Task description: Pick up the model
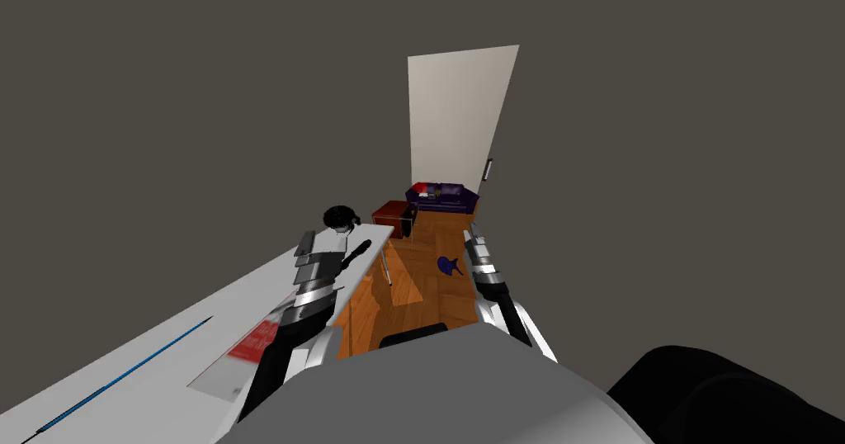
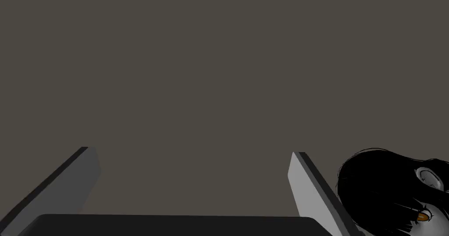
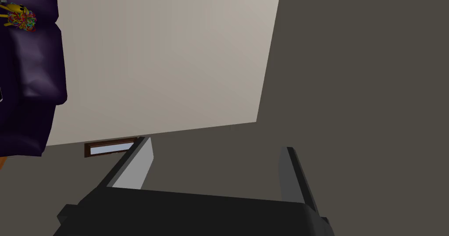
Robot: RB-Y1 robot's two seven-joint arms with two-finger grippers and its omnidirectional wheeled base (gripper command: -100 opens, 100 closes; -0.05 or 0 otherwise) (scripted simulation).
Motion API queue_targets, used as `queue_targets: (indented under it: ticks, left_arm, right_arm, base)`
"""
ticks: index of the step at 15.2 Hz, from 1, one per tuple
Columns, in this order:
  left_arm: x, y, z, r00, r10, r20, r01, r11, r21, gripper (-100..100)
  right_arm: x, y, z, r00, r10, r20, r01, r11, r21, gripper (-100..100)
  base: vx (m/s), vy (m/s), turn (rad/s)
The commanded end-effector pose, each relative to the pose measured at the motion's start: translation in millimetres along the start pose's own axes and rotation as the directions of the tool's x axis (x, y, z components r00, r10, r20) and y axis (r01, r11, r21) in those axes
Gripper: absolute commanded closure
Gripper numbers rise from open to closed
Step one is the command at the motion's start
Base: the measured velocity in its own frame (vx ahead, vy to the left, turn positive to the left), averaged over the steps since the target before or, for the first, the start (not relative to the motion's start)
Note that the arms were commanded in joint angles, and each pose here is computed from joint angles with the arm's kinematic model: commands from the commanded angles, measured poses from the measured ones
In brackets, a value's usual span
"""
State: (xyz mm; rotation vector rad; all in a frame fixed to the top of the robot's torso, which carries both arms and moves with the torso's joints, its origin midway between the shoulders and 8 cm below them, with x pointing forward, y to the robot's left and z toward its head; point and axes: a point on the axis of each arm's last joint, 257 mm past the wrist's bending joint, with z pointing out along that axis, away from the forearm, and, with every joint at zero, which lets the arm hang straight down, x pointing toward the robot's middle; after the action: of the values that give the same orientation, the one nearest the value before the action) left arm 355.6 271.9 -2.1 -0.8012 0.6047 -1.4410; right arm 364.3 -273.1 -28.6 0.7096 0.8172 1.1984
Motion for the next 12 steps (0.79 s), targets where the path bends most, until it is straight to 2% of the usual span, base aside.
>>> queue_targets:
  ticks: [1,6,8,11,12]
  left_arm:
    - [0.7,3.4,-0.8,0.999,0.013,-0.030,-0.014,1.000,-0.018,-100]
    - [-3.9,15.1,-3.2,0.996,0.033,-0.079,-0.039,0.996,-0.075,-100]
    - [-12.2,25.8,-5.2,0.995,0.039,-0.097,-0.052,0.990,-0.129,-100]
    - [-17.9,31.7,-6.4,0.994,0.040,-0.101,-0.056,0.986,-0.159,-100]
    - [-24.5,38.0,-7.9,0.994,0.040,-0.102,-0.060,0.980,-0.192,-100]
  right_arm:
    - [0.0,0.0,0.0,1.000,0.000,0.000,0.000,1.000,0.000,0]
    - [0.0,0.0,0.0,1.000,0.000,0.000,0.000,1.000,0.000,0]
    - [0.0,0.0,0.0,1.000,0.000,0.000,0.000,1.000,0.000,0]
    - [0.0,0.0,0.0,1.000,0.000,0.000,0.000,1.000,0.000,0]
    - [0.0,0.0,0.0,1.000,0.000,0.000,0.000,1.000,0.000,0]
  base:
    - [0.009,-0.004,0.007]
    - [0.037,-0.020,0.016]
    - [0.060,-0.027,0.020]
    - [0.063,-0.034,0.024]
    - [0.068,-0.033,0.020]
